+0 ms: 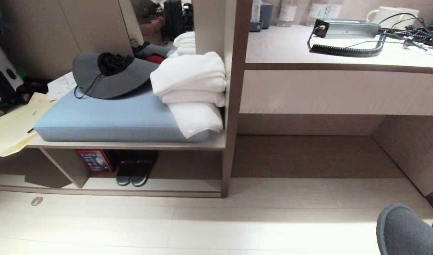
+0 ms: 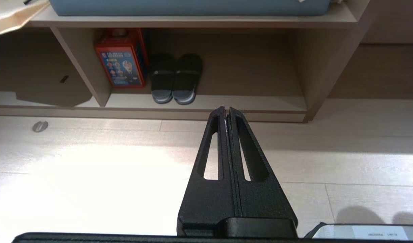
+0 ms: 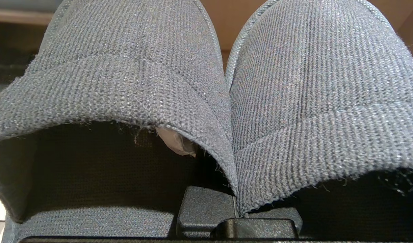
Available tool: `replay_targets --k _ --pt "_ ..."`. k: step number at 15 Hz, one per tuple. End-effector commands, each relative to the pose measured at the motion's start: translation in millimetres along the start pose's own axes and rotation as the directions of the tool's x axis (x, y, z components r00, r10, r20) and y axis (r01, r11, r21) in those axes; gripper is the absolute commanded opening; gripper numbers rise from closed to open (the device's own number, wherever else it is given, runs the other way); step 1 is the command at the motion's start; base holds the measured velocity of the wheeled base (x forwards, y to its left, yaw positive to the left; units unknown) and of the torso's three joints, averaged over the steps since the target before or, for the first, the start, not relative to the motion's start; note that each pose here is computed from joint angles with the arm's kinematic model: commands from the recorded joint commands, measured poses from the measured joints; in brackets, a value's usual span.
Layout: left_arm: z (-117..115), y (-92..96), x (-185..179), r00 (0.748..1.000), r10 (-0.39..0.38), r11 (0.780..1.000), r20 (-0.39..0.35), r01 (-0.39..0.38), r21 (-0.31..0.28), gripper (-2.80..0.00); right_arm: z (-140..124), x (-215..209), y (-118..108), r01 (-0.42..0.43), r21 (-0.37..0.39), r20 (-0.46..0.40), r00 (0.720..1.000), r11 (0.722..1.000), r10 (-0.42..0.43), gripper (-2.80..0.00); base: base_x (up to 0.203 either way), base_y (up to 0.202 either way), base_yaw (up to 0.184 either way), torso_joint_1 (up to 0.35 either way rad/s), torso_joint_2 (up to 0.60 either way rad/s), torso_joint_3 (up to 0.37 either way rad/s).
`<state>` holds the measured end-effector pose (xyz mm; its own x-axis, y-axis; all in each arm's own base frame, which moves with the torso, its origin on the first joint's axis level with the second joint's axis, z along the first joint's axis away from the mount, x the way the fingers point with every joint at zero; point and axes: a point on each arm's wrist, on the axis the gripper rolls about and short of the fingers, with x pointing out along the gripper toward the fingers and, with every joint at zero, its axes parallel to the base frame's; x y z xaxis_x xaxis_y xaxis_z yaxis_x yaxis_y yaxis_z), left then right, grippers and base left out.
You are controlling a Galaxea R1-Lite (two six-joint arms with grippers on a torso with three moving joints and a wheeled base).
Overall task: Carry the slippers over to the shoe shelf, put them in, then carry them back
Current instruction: Place the slippers on the floor
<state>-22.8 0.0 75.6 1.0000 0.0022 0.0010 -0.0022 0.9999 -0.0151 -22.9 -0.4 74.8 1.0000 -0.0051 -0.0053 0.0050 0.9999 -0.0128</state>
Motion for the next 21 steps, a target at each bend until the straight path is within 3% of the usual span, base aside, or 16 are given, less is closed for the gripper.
replay_targets --k 1,21 --pt "0.0 0.0 0.0 1.0 0.001 1.0 0.0 -0.001 0.0 -2.8 0.1 0.1 0.0 -0.001 -0.001 -0.001 1.0 1.0 0.001 -2.8 0.0 0.0 0.0 0.006 0.01 -0.201" --pt "-0.2 0.0 0.1 1.0 0.002 1.0 0.0 -0.002 -0.002 -2.8 0.1 0.1 0.0 -0.002 -0.008 -0.001 1.0 1.0 0.002 -2.8 0.0 0.0 0.0 0.005 0.0 -0.199"
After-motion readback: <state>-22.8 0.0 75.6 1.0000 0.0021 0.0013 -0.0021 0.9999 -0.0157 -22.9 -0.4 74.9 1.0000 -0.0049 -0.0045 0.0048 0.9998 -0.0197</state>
